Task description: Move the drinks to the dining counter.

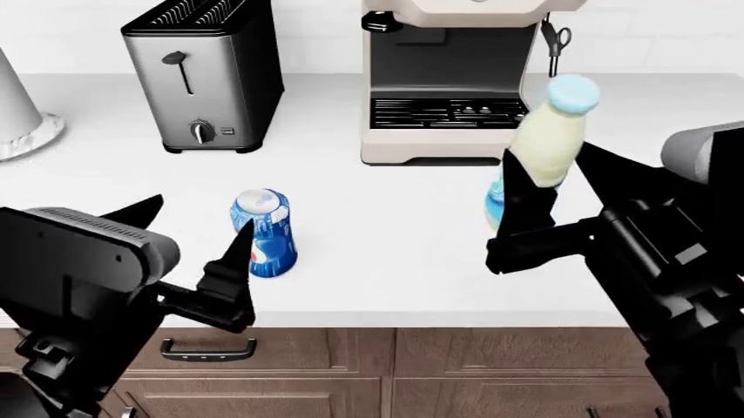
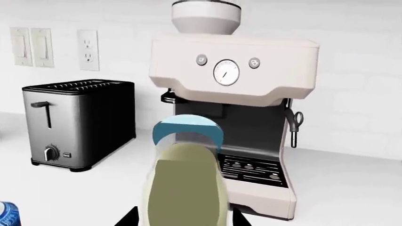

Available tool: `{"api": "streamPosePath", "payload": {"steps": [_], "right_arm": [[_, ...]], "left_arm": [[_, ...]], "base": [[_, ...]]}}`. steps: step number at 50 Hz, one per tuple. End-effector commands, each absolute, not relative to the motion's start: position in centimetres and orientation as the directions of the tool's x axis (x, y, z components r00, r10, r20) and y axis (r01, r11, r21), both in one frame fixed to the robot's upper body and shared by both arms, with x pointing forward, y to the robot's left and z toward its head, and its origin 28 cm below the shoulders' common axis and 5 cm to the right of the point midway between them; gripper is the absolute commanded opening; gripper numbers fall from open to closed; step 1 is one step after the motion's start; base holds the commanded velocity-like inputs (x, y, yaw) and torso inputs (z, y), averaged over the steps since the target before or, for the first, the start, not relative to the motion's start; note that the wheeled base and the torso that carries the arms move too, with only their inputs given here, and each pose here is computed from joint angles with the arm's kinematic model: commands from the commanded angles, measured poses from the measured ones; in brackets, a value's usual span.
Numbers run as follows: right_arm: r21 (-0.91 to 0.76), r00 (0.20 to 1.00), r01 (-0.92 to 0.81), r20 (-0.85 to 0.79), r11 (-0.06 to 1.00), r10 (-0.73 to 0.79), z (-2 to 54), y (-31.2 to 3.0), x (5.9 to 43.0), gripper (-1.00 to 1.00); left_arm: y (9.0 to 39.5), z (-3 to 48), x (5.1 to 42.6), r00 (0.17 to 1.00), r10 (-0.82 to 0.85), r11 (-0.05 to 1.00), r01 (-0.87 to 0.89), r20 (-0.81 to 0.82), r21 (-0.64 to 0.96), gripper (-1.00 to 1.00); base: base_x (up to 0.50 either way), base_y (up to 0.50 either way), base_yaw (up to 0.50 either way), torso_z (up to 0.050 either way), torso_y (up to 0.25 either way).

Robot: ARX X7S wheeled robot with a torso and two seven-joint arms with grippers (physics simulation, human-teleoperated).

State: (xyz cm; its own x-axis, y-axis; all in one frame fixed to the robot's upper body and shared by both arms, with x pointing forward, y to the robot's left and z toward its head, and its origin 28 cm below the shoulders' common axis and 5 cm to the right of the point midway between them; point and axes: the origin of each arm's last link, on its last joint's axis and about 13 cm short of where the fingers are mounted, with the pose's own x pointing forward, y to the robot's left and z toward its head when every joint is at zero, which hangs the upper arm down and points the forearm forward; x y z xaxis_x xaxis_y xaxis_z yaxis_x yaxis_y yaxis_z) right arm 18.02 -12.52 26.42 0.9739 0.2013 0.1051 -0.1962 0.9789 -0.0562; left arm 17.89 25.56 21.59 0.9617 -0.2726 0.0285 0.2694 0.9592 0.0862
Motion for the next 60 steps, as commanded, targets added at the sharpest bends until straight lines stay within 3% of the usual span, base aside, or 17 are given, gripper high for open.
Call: {"api": "streamPosePath", "payload": {"steps": [1,24,60], "right_arm": [[-0.068,0.971,-0.177,0.150,0.982,0.186,27.0,-12.8,17.8,-1.00],[-0.067,0.968,-0.176,0.170,0.982,0.185,27.5,-12.8,17.6,-1.00],[-0.062,0.970,-0.178,0.158,0.982,0.186,27.0,-12.9,17.9,-1.00]], "left_arm": [[25.8,20.7,18.4,0.955,-0.294,0.956,0.294,-0.024,-0.011,1.00],[25.1,19.8,18.8,0.952,-0.291,0.956,0.294,-0.098,0.012,1.00],[24.1,18.9,22.5,0.934,-0.336,0.942,0.336,-0.119,-0.017,1.00]], "base": [[0.00,0.00,0.00,0.000,0.000],[0.00,0.00,0.00,0.000,0.000],[0.00,0.00,0.00,0.000,0.001]]}}
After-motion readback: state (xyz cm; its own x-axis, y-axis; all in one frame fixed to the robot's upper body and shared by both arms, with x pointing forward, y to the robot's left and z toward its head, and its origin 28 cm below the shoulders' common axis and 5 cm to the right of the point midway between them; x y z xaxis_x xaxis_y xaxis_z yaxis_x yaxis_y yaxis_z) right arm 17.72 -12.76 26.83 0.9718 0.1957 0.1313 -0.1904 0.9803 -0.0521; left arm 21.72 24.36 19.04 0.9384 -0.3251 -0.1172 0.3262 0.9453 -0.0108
